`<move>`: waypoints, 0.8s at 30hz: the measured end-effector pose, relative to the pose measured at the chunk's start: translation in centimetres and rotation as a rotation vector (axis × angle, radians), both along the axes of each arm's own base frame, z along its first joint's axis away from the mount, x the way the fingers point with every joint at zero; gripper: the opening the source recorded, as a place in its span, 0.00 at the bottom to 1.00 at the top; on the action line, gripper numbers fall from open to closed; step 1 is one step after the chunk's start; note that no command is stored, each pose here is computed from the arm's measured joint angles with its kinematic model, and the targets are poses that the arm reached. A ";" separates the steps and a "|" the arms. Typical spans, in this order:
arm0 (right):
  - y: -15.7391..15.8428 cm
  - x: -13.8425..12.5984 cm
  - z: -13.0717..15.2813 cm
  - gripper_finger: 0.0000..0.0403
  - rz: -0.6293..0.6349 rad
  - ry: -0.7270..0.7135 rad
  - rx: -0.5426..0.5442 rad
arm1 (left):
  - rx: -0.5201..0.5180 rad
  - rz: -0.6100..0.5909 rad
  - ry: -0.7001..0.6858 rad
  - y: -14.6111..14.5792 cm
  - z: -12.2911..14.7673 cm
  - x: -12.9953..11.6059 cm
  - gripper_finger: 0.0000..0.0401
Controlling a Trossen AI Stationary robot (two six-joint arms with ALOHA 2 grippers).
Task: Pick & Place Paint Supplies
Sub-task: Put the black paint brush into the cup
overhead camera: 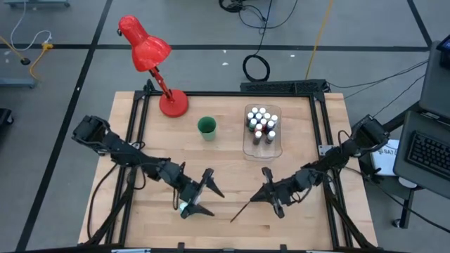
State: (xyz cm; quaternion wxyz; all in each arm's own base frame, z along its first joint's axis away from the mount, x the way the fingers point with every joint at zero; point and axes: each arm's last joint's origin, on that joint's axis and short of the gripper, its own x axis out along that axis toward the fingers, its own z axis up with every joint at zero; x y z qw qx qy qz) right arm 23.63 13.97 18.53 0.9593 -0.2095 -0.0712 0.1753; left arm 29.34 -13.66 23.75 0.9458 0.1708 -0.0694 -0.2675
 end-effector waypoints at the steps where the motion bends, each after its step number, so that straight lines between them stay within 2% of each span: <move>1: -0.2 0.1 0.0 0.00 0.004 -0.001 0.008 | 0.000 0.001 0.000 0.0 -0.2 0.1 0.82; 4: -0.5 0.6 -0.7 0.00 -0.006 0.028 0.016 | -0.006 0.011 -0.020 -0.1 -1.0 0.8 0.83; 9: -0.5 0.7 -1.1 0.00 -0.006 0.041 0.017 | 0.048 -0.022 -0.099 -0.5 -1.5 1.0 0.81; 20: 0.4 0.2 -1.2 0.00 0.030 0.051 0.021 | 0.084 -0.075 -0.122 -1.5 -1.6 0.5 0.82; 24: 0.3 0.3 -1.2 0.00 -0.006 0.054 0.030 | 0.087 -0.095 -0.130 -1.7 -1.5 0.4 0.82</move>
